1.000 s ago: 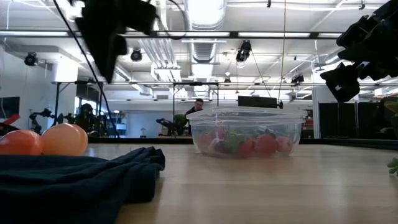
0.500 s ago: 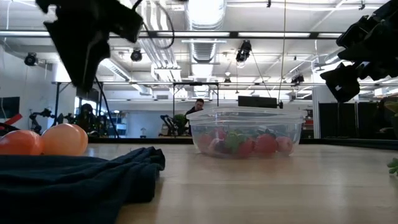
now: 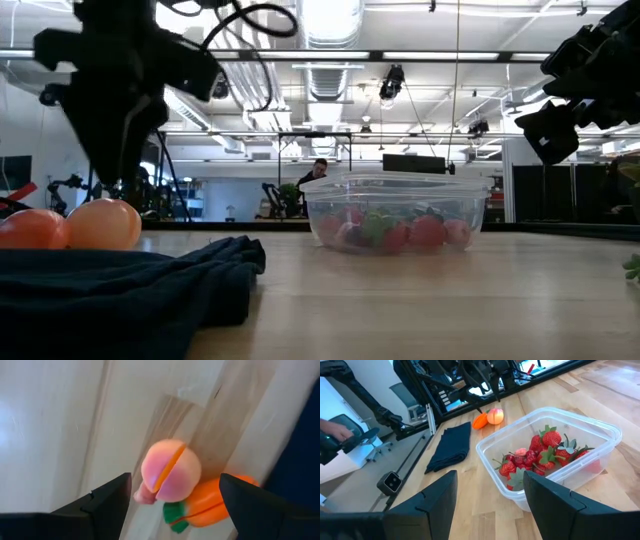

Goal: Pick and placing Produce into tupperware
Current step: Put the light pink peach into the container

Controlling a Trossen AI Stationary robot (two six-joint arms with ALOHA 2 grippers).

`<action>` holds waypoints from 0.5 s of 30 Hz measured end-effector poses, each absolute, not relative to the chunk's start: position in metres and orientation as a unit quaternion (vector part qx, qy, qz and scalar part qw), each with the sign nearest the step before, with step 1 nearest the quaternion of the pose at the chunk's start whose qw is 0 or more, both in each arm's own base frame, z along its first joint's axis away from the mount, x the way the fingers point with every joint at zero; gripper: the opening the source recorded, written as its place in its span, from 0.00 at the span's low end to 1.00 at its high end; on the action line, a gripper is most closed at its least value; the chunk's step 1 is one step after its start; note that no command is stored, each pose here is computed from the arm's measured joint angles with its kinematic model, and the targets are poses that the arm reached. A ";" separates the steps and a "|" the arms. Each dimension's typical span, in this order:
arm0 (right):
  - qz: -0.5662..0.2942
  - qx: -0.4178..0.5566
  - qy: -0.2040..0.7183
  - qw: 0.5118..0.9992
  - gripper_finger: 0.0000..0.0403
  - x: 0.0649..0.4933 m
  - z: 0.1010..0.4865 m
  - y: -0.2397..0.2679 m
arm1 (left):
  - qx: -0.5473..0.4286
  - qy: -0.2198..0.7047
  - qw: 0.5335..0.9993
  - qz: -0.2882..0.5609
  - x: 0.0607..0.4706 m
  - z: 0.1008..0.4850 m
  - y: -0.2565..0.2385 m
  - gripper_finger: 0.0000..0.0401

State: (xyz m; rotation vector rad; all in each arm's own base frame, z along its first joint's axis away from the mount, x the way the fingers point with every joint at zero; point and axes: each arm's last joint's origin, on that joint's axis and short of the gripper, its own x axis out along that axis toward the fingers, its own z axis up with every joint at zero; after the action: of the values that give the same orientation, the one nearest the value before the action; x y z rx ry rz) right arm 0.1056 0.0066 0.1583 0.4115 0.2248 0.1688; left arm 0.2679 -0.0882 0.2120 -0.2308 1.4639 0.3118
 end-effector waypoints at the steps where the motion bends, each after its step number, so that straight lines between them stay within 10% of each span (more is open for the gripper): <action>1: 0.083 0.204 0.111 0.969 0.54 0.106 0.158 0.007 | -0.102 0.666 0.725 0.142 0.266 0.209 -0.088 0.71; 15: 0.083 0.204 0.111 0.969 0.54 0.106 0.158 0.007 | -0.099 0.664 0.725 0.154 0.254 0.182 -0.088 0.71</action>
State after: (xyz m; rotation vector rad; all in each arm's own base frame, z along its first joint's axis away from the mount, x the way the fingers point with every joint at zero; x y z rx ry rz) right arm 0.1056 0.0066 0.1583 0.4115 0.2246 0.1682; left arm 0.2543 -0.0875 0.1816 -0.2184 1.4646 0.3407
